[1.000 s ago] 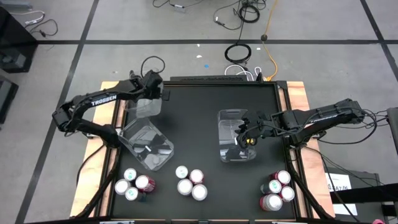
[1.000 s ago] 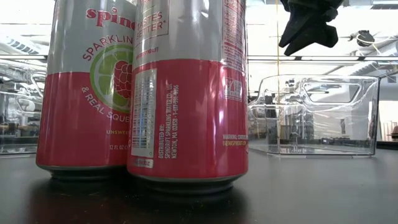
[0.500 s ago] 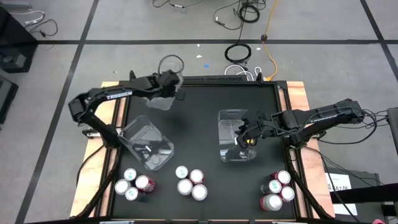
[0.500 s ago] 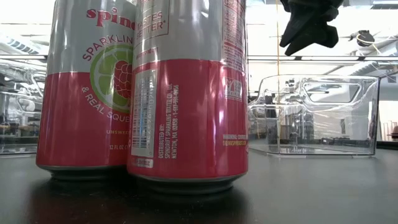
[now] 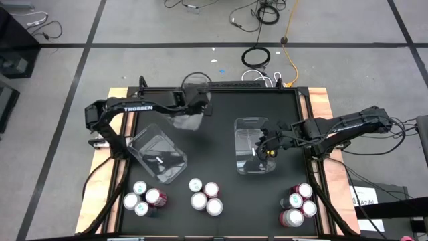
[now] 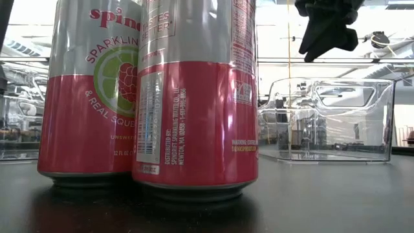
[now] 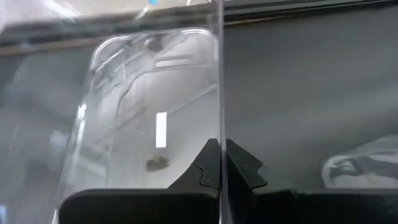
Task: Sort soda cans
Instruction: Move the top left transparent bin to the center, then adjust the transparent bins
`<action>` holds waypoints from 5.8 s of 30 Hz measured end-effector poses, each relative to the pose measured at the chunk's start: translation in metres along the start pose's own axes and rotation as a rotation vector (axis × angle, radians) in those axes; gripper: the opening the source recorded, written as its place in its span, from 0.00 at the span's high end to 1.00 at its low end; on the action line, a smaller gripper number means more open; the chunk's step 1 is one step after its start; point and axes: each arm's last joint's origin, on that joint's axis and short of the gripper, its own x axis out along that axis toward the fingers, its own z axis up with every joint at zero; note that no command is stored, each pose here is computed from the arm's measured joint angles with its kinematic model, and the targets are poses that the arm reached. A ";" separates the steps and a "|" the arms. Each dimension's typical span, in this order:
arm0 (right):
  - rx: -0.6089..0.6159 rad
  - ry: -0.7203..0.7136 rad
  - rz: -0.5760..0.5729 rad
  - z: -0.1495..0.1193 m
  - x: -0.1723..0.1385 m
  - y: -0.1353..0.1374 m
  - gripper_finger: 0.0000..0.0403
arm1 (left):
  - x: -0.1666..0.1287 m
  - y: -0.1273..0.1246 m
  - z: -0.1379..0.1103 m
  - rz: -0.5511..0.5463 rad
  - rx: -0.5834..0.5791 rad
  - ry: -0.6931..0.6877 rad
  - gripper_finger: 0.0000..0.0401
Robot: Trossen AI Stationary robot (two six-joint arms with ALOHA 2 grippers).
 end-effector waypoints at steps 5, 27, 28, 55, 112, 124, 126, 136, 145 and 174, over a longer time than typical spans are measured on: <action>-0.029 0.033 -0.037 -0.003 0.000 -0.004 0.67 | 0.000 -0.026 -0.023 -0.023 -0.059 0.021 0.98; -0.121 0.086 -0.095 -0.020 -0.006 -0.003 0.67 | 0.012 -0.128 -0.103 -0.007 -0.043 0.104 0.98; -0.123 0.086 -0.094 -0.021 -0.007 -0.002 0.67 | 0.014 -0.129 -0.106 -0.002 -0.052 0.107 0.98; -0.118 0.085 -0.092 -0.021 -0.007 -0.002 0.67 | 0.027 -0.137 -0.120 -0.064 -0.051 0.144 0.85; 0.115 -0.045 -0.038 -0.008 -0.004 0.004 0.67 | -0.121 0.062 -0.105 0.087 0.223 0.232 0.60; 0.139 -0.052 -0.035 -0.006 -0.003 0.004 0.67 | -0.088 0.098 -0.133 0.052 0.424 0.412 0.60; 0.145 -0.053 -0.035 -0.006 -0.003 0.004 0.67 | -0.078 0.100 -0.139 0.039 0.442 0.434 0.60; 0.168 -0.078 -0.005 -0.003 -0.003 0.007 0.67 | -0.042 0.128 -0.147 0.127 0.515 0.458 0.62; 0.223 -0.101 -0.028 0.001 -0.001 0.003 0.67 | -0.013 0.139 -0.125 0.064 0.697 0.365 0.76; 0.398 -0.130 0.010 0.013 0.003 0.001 0.68 | 0.042 0.111 -0.052 -0.200 0.903 0.162 0.99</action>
